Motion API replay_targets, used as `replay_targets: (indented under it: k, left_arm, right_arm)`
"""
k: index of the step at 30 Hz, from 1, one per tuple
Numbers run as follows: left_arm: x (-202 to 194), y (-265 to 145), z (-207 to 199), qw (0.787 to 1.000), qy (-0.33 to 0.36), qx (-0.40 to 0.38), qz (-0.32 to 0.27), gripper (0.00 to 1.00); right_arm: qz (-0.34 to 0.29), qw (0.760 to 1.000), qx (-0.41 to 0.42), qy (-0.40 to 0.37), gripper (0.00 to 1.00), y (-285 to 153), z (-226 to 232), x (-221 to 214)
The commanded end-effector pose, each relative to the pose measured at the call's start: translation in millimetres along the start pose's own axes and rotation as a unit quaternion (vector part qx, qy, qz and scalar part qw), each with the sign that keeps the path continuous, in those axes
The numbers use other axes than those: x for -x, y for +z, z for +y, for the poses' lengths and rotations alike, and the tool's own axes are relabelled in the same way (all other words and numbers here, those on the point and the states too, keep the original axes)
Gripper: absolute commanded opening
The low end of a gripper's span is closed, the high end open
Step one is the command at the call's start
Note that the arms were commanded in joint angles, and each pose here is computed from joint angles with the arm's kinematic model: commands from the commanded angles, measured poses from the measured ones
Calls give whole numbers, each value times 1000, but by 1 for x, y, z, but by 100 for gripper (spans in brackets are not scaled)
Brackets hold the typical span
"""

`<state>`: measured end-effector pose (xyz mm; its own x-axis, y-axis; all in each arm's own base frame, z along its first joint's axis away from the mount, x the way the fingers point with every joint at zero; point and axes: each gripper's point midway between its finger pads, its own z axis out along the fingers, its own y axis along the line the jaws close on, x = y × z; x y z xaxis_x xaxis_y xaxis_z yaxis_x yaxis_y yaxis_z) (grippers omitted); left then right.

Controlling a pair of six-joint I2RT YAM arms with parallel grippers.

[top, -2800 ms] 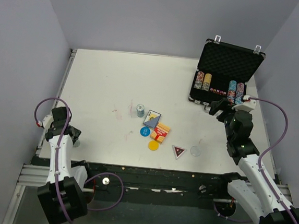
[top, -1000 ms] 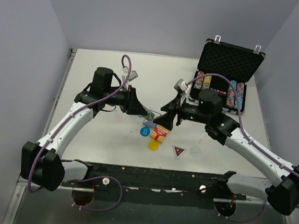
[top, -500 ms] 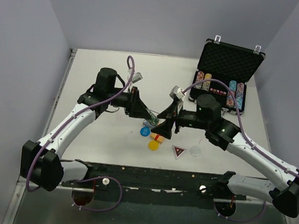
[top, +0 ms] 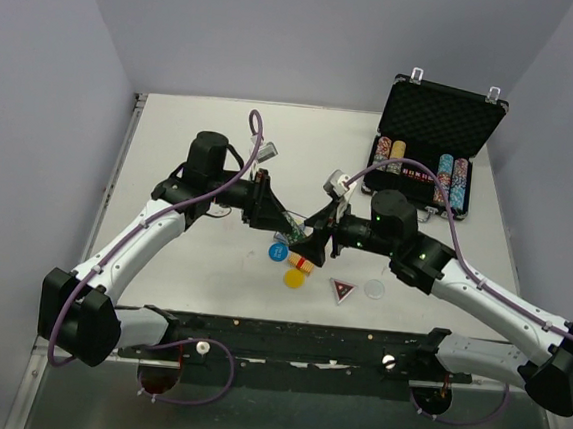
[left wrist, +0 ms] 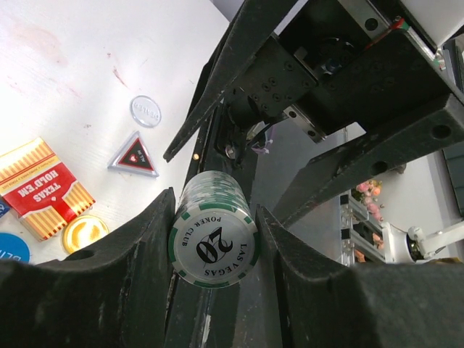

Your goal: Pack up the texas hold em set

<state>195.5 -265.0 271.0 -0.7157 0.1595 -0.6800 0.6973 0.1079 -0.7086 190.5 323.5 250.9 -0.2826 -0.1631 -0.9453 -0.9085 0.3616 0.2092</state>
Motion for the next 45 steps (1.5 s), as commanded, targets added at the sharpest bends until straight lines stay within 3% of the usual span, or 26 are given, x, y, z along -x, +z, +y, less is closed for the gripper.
replay_targets:
  k: [1, 11, 25, 27, 32, 33, 34, 35, 37, 39, 45]
  left_arm:
    - [1, 0, -21, 999, 32, -44, 3, 0]
    - [-3, 4, -28, 998, 37, -56, 11, 0]
    - [-2, 4, -31, 997, 46, -58, 6, 0]
    - [-2, 4, -31, 997, 46, -57, 6, 0]
    - [-1, 5, -28, 998, 42, -49, 5, 0]
    - [0, 5, -26, 998, 41, -42, 4, 7]
    - [0, 5, -23, 999, 38, -33, 5, 27]
    - [0, 4, -20, 999, 40, -17, 7, 51]
    - [4, 2, -11, 998, 51, 24, 0, 83]
    - [9, -4, -1, 995, 66, 72, -16, 99]
    - [32, -33, 25, 968, 98, 209, -94, 99]
  right_arm:
    - [-22, 999, -23, -13, 77, -2, -5, 6]
    - [-25, 1000, -12, -8, 64, 6, -3, 9]
    - [0, 1000, -16, 5, 69, 14, -5, -6]
    - [-1, 1000, -21, 3, 60, 13, -6, -5]
    - [-12, 999, -37, 3, 23, 11, -10, 1]
    - [-14, 999, -45, 7, 13, 10, -13, 3]
    - [-15, 998, -58, 12, 3, 10, -17, 2]
    - [-18, 997, -72, 21, 1, 9, -21, 3]
    - [-28, 993, -112, 38, 1, 5, -33, 6]
    - [-34, 983, -171, 60, 1, -5, -50, 5]
    - [-35, 938, -331, 98, 1, -42, -101, -2]
